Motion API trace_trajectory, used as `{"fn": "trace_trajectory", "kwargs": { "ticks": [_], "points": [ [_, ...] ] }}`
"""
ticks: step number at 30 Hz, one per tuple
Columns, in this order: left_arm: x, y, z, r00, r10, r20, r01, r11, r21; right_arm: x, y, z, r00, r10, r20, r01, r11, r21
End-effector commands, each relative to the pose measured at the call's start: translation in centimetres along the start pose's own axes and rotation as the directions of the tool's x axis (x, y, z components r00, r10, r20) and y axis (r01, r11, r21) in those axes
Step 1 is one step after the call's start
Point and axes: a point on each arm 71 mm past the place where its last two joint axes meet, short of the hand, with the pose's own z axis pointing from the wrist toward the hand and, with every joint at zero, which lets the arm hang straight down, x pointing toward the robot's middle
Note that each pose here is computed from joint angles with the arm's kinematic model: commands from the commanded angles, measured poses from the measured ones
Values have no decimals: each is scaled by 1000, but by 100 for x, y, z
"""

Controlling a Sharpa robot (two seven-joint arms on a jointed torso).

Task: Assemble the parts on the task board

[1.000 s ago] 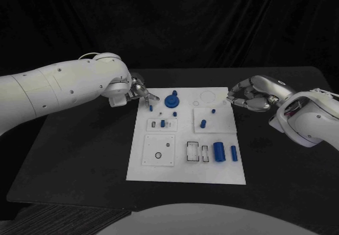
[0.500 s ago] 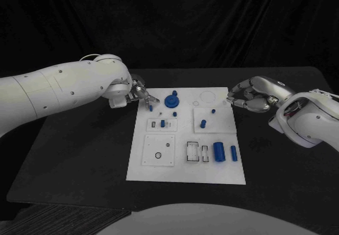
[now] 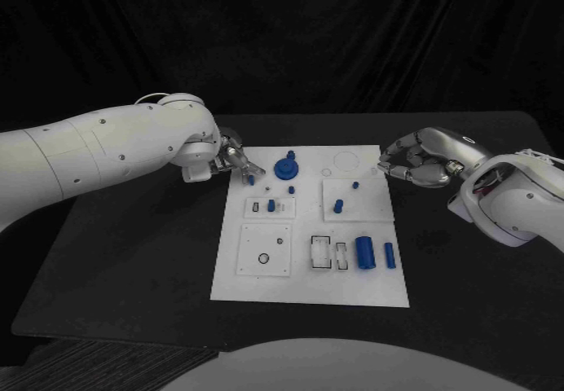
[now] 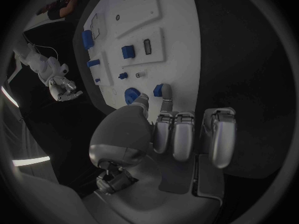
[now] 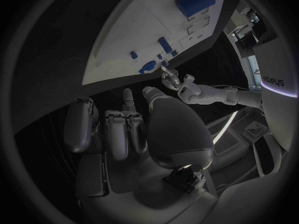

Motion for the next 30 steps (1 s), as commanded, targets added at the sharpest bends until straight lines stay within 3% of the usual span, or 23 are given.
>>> {"fn": "trace_trajectory", "kwargs": {
  "ticks": [1,30],
  "points": [
    [26,-22,4,1000,7,-17,-6,1000,12,10,-12,-3,1000,-1,-3,1,1000,12],
    [28,-15,7,1000,7,-21,-7,1000,20,38,-22,3,1000,0,-12,1,1000,16]
  ]
}}
